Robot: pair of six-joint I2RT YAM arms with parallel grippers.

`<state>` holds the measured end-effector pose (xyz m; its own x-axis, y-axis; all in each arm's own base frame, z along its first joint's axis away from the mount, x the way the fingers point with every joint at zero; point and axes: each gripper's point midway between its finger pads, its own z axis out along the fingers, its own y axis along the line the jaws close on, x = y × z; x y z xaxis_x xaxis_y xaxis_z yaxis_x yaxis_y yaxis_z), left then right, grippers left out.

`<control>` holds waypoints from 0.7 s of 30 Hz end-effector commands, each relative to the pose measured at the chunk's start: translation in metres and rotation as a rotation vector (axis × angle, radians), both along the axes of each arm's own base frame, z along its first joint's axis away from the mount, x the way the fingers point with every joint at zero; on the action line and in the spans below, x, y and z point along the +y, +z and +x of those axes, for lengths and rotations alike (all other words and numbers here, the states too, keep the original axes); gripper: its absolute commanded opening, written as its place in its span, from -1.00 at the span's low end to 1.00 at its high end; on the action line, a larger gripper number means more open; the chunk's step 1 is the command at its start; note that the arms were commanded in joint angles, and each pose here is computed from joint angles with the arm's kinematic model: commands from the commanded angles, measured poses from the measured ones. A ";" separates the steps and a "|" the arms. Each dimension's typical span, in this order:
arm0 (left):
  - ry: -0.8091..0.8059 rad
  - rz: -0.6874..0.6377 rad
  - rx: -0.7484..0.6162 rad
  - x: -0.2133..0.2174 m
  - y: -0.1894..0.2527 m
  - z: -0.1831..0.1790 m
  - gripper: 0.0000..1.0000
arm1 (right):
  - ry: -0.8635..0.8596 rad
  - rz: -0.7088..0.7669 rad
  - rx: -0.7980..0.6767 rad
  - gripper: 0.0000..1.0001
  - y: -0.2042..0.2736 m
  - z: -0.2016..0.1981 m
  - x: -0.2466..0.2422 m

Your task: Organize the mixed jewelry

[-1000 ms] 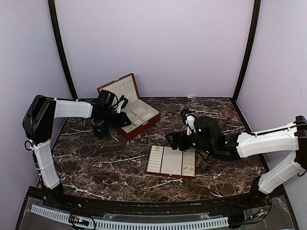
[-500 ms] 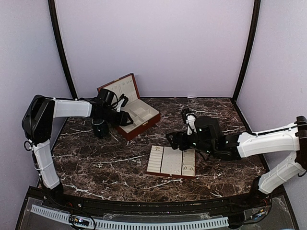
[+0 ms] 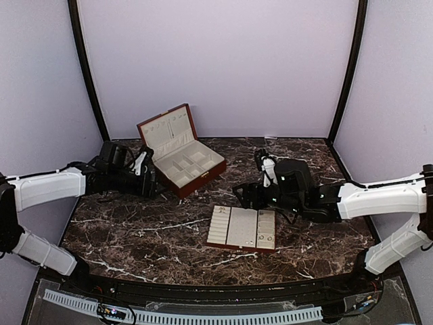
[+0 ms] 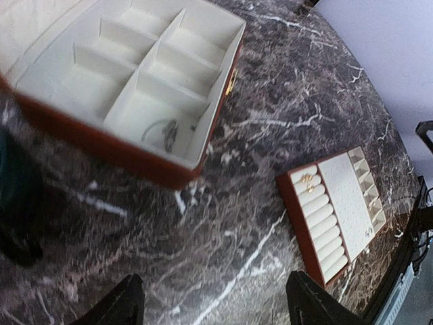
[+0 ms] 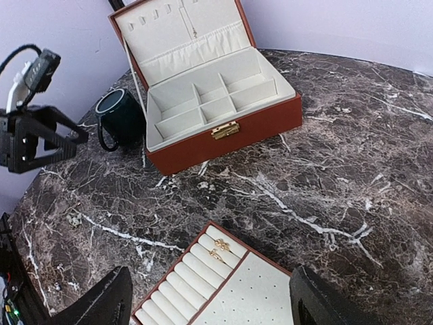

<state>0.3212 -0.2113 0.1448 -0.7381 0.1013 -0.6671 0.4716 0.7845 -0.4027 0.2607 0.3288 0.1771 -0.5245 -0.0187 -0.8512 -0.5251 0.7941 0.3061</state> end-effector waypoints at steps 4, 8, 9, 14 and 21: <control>0.154 0.005 0.146 0.035 -0.031 -0.051 0.41 | 0.008 0.025 -0.009 0.60 0.017 -0.008 0.022; 0.221 0.028 0.197 0.051 -0.048 -0.068 0.29 | -0.054 0.033 0.011 0.60 0.014 -0.006 0.015; 0.232 0.033 0.211 0.053 -0.053 -0.072 0.26 | -0.065 0.030 0.013 0.59 0.014 -0.005 0.014; 0.268 0.084 0.270 0.064 -0.077 -0.083 0.10 | -0.150 0.004 0.026 0.59 0.010 0.001 0.001; 0.289 0.166 0.321 0.072 -0.096 -0.088 -0.10 | -0.187 -0.031 0.022 0.59 0.012 0.005 -0.007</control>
<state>0.2396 -0.1472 0.0610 -0.9018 -0.0588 -0.4281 0.1289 0.9090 -0.3964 0.2600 0.3251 0.1797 -0.5556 0.0286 -0.8310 -0.3968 0.8692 0.2952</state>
